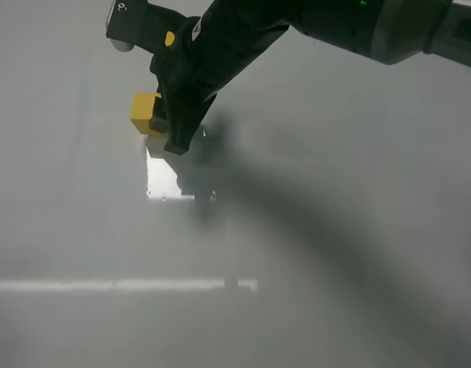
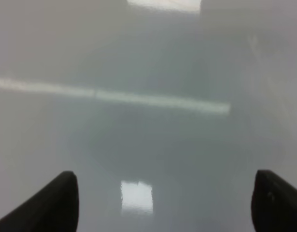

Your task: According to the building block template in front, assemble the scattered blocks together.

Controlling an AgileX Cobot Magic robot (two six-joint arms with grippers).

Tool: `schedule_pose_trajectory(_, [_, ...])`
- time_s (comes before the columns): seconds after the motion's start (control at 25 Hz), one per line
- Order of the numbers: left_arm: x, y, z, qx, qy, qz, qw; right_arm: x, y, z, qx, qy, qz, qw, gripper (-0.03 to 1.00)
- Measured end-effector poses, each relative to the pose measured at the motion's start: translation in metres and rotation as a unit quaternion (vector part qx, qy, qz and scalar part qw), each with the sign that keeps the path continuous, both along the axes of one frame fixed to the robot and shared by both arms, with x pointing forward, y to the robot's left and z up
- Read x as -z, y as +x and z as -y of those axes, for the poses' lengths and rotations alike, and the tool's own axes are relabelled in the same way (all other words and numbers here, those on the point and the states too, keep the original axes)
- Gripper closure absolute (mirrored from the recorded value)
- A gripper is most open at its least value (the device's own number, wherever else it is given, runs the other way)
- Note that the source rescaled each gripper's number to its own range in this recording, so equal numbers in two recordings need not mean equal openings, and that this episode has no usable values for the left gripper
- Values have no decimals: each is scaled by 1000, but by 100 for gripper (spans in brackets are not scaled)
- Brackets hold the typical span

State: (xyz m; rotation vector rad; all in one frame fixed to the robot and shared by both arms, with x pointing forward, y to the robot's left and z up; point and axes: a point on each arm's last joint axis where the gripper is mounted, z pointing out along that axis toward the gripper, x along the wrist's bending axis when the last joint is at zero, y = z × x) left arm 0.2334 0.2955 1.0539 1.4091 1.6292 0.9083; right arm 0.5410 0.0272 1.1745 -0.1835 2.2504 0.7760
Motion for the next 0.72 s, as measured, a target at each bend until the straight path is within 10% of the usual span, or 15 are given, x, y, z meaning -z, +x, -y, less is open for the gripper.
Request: schedule_pose_trajectory(0.72, [0,0,0,0,0,0,1000,-1,2,1,8,10,-3,1000,96])
